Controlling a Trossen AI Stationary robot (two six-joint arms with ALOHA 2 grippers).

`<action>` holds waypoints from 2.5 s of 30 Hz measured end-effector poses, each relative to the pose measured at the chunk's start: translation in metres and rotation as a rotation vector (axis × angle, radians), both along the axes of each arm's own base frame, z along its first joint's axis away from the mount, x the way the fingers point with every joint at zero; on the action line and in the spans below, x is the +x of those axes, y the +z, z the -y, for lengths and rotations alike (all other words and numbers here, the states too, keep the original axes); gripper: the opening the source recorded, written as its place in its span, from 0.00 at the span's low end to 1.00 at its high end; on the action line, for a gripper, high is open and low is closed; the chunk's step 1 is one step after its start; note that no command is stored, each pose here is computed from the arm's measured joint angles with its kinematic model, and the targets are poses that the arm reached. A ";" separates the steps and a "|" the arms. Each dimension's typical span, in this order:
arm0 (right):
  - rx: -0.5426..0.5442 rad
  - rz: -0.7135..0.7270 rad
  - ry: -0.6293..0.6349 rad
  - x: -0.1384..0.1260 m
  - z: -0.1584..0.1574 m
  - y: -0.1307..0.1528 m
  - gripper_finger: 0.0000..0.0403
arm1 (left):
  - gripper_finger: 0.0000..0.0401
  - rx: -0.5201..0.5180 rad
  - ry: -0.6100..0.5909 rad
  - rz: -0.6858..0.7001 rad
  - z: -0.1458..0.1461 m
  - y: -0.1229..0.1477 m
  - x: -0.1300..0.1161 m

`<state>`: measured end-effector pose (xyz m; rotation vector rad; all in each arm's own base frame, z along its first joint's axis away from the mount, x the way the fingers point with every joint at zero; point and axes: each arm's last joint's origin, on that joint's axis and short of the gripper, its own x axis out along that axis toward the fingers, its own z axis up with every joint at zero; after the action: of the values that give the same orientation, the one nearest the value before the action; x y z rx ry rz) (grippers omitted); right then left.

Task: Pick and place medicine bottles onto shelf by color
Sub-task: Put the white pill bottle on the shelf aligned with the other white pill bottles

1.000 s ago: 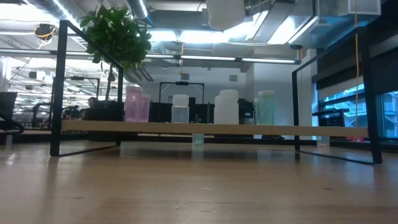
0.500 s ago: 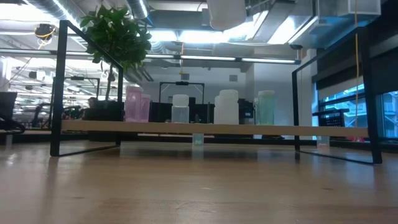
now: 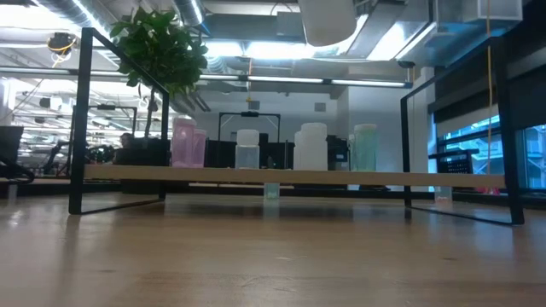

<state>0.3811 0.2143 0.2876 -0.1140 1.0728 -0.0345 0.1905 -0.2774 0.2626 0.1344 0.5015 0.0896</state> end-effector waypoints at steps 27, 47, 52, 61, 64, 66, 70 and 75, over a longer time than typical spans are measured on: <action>0.002 0.007 -0.010 0.003 0.003 0.000 0.37 | 0.63 0.000 -0.004 -0.003 0.000 0.000 0.000; -0.012 0.012 -0.030 -0.013 0.002 0.016 0.37 | 0.63 0.000 -0.004 -0.003 0.000 0.000 0.000; -0.035 0.090 -0.080 -0.028 0.002 0.015 0.37 | 0.63 0.000 -0.004 -0.003 0.000 0.000 0.000; 0.010 0.166 -0.212 -0.042 0.035 -0.002 0.37 | 0.63 0.000 -0.004 -0.003 0.000 0.000 0.000; 0.019 0.157 -0.230 -0.037 0.045 -0.018 0.37 | 0.63 -0.001 -0.006 -0.005 0.000 0.000 0.000; 0.044 0.163 -0.211 -0.032 0.049 -0.024 0.37 | 0.63 -0.001 -0.006 -0.005 0.000 0.000 0.000; 0.033 0.181 -0.218 -0.028 0.057 -0.038 0.37 | 0.63 -0.002 -0.007 -0.007 0.000 0.000 0.000; 0.018 0.208 -0.251 -0.027 0.064 -0.054 0.37 | 0.63 -0.003 -0.008 -0.007 0.000 0.000 0.000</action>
<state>0.3545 0.1499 0.2338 0.0406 0.8739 -0.2577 0.1904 -0.2775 0.2627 0.1341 0.5081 0.0811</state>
